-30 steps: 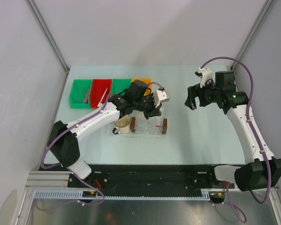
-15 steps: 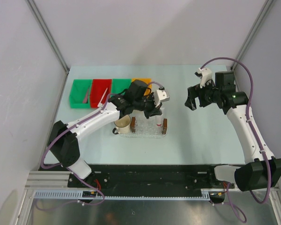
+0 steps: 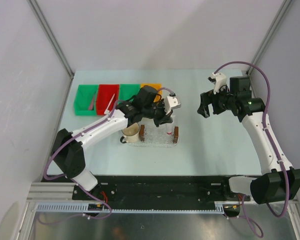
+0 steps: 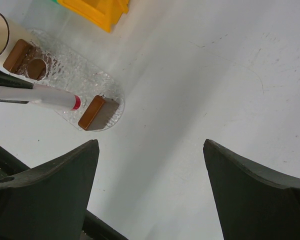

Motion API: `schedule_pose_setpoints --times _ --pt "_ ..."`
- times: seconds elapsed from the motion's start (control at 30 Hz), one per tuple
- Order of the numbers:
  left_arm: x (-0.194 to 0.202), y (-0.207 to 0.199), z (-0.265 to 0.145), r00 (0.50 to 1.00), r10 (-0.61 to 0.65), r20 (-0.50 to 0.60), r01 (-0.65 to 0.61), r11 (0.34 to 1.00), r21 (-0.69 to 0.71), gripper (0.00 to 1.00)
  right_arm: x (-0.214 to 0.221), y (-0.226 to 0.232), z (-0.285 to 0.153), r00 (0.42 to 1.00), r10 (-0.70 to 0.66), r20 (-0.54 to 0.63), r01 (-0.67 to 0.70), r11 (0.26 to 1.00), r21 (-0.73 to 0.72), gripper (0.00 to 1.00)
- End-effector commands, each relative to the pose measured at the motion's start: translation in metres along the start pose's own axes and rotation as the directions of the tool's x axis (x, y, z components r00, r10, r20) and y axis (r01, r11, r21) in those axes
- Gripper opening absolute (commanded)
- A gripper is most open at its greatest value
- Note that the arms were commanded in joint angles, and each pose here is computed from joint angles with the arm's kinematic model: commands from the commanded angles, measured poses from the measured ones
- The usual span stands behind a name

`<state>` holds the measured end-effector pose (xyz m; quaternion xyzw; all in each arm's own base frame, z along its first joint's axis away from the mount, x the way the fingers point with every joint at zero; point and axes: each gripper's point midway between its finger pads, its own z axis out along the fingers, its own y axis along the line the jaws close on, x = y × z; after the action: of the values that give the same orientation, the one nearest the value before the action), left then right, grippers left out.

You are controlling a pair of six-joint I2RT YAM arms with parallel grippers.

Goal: Prepare toiletry sets of a toothbrush and toothpaste on the tray

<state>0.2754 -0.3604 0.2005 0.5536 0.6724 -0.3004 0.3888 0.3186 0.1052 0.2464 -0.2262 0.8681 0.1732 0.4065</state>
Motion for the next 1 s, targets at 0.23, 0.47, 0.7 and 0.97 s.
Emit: schedule_pose_setpoints --times 0.23,0.47,0.7,0.97 --pt "-0.017 -0.001 -0.002 0.994 0.086 0.061 -0.086 0.996 0.003 0.00 -0.009 0.004 -0.009 0.999 -0.014 0.046 0.014 1.000 -0.010 0.91" --pt "-0.013 -0.002 0.000 0.995 0.083 0.054 -0.083 0.996 0.010 0.00 -0.008 0.004 -0.009 0.999 -0.012 0.045 0.013 1.000 -0.009 0.91" --pt "-0.010 -0.002 0.002 0.995 0.082 0.048 -0.083 0.997 0.011 0.00 -0.008 0.004 -0.009 0.999 -0.012 0.047 0.013 1.000 -0.009 0.91" --pt "-0.007 -0.001 0.006 0.996 0.079 0.041 -0.080 0.997 0.016 0.00 -0.009 0.004 -0.011 0.999 -0.013 0.052 0.014 1.000 -0.010 0.91"
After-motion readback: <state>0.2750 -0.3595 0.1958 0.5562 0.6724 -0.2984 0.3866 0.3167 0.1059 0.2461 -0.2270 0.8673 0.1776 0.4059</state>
